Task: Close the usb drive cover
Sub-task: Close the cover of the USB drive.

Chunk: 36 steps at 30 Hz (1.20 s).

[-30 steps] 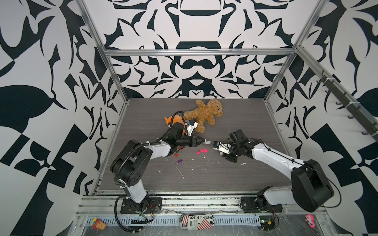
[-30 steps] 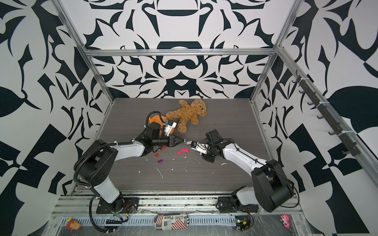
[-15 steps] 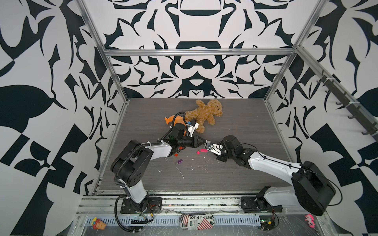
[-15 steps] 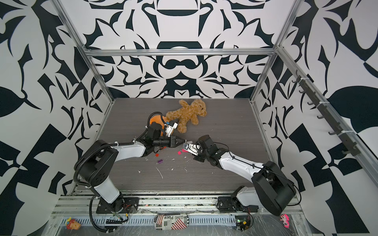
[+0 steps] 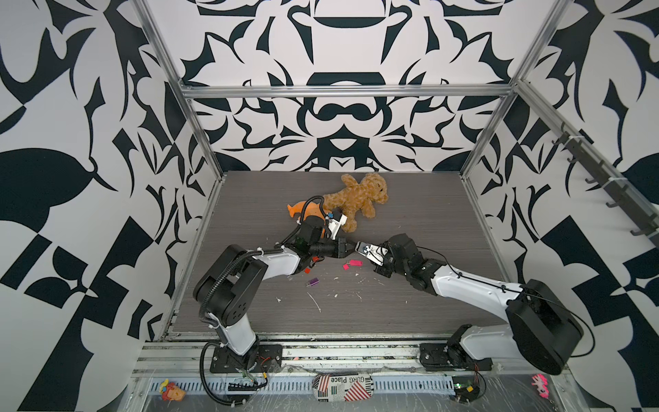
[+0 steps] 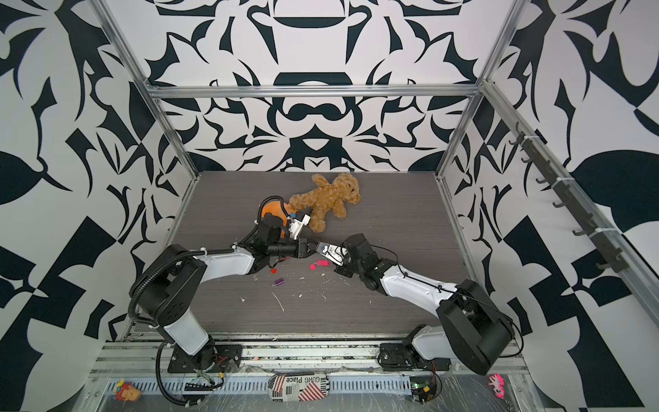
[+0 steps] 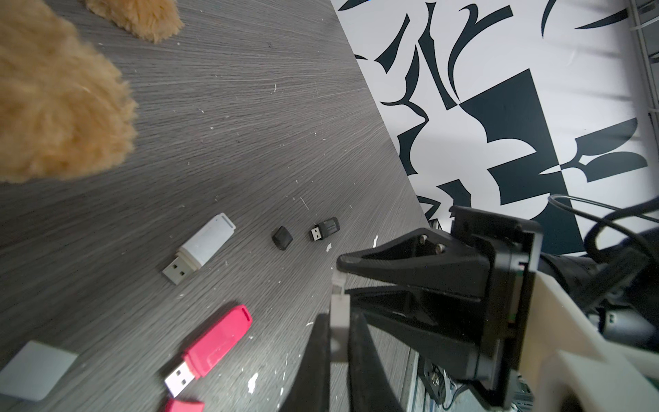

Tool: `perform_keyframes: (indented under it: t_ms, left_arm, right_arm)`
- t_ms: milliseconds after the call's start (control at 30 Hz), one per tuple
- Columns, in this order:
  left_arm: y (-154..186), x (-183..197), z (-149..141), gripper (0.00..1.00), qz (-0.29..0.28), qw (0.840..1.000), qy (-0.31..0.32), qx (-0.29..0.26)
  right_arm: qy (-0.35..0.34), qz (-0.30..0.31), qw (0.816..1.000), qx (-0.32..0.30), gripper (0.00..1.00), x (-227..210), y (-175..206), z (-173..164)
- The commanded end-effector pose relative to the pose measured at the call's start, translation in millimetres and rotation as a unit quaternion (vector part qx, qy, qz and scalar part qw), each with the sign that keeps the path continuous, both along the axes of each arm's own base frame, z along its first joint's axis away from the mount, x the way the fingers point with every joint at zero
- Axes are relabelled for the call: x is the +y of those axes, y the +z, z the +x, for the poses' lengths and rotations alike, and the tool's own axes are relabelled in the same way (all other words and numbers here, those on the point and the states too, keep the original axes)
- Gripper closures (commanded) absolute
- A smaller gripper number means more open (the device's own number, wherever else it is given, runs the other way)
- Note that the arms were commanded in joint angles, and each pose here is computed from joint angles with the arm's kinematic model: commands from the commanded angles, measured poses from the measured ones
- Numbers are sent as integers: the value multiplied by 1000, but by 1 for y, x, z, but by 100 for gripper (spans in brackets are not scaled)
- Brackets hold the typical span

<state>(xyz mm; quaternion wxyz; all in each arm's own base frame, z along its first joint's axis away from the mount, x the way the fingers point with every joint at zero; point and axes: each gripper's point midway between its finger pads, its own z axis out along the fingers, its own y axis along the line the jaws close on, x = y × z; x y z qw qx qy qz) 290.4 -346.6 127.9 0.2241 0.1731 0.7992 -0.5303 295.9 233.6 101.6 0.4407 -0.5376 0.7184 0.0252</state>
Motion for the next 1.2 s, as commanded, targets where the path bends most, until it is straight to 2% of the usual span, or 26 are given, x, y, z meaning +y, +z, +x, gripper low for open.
perform_keyframes:
  t_ms: [0, 367, 800, 1167]
  left_arm:
    - [-2, -1, -5, 91, 3, 1000, -1, 5]
    - [-2, -2, -4, 91, 6, 1000, 1, 3]
    - [-3, -3, -2, 91, 9, 1000, 8, -2]
    - [-6, -2, -5, 91, 9, 1000, 7, 2]
  right_arm:
    - [-12, 24, 999, -19, 78, 5, 15, 7]
    - [-6, 42, 999, -28, 79, 9, 22, 6]
    - [33, 73, 996, -27, 79, 20, 28, -6]
    - [25, 79, 996, -45, 80, 16, 33, -3]
